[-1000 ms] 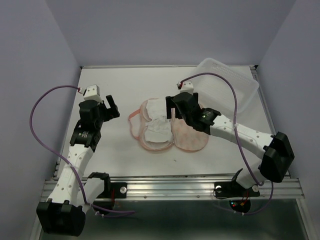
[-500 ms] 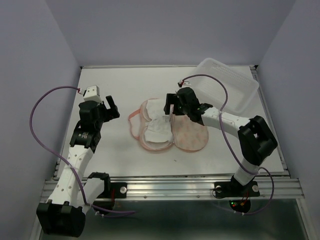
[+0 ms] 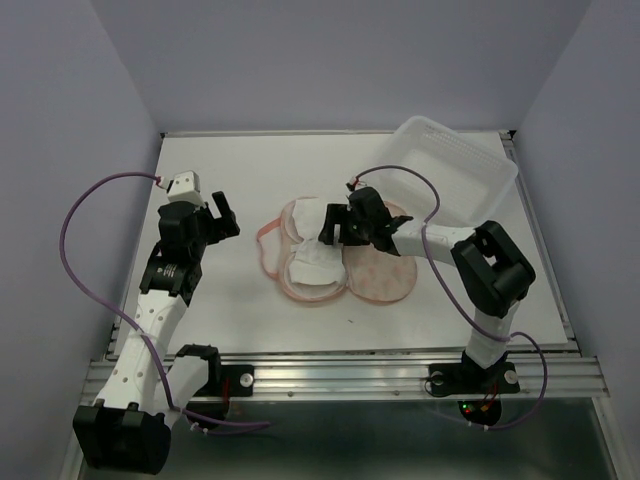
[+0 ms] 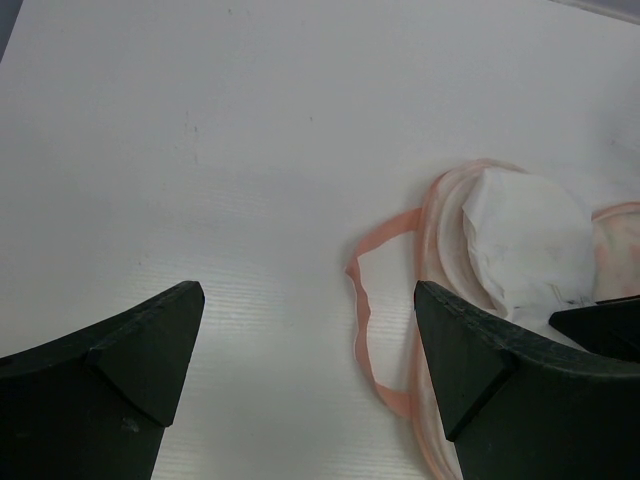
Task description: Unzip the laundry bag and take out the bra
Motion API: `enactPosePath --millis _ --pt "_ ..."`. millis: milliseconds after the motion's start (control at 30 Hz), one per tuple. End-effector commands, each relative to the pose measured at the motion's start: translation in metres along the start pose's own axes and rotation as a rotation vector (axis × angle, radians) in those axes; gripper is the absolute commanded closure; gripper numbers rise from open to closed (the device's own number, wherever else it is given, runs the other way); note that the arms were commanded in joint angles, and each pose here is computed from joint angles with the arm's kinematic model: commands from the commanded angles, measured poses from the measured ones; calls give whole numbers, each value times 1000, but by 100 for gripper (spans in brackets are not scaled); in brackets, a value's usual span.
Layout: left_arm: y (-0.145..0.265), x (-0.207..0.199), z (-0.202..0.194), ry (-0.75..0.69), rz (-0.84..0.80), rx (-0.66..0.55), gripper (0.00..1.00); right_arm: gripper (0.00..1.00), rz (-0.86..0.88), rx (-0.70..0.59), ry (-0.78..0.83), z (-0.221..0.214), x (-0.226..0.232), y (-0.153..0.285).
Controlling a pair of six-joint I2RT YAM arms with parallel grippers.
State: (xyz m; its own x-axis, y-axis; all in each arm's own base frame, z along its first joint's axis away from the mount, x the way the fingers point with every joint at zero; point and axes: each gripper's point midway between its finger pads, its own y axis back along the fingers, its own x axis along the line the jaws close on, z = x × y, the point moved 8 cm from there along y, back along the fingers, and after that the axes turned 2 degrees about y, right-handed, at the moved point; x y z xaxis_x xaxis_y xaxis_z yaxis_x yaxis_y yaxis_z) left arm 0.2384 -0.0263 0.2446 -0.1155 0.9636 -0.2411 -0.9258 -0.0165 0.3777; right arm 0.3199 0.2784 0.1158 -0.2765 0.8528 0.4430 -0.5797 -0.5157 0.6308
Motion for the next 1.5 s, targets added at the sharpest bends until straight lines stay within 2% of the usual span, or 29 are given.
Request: enactPosePath --millis 0,233,333,567,733,1133,1267,1467 --pt "0 -2 5 -7 -25 -41 1 18 59 -17 -19 0 2 -4" --pt "-1 -1 5 -8 -23 -40 1 43 67 -11 0 -2 1 -8" --pt "-1 -1 4 -8 -22 -37 1 49 76 -14 8 0 3 -8" --pt "-1 -1 4 -10 -24 -37 1 82 92 -36 39 7 7 -1" --pt "-1 -1 4 -9 -22 -37 1 98 141 -63 65 19 18 12" --pt "0 -1 5 -10 -24 -43 1 99 259 -182 166 72 58 73" --pt "1 -1 6 -10 -24 -48 1 99 239 -270 154 99 61 92" --pt "2 -1 6 -8 -24 -49 1 99 96 -479 58 169 41 128"
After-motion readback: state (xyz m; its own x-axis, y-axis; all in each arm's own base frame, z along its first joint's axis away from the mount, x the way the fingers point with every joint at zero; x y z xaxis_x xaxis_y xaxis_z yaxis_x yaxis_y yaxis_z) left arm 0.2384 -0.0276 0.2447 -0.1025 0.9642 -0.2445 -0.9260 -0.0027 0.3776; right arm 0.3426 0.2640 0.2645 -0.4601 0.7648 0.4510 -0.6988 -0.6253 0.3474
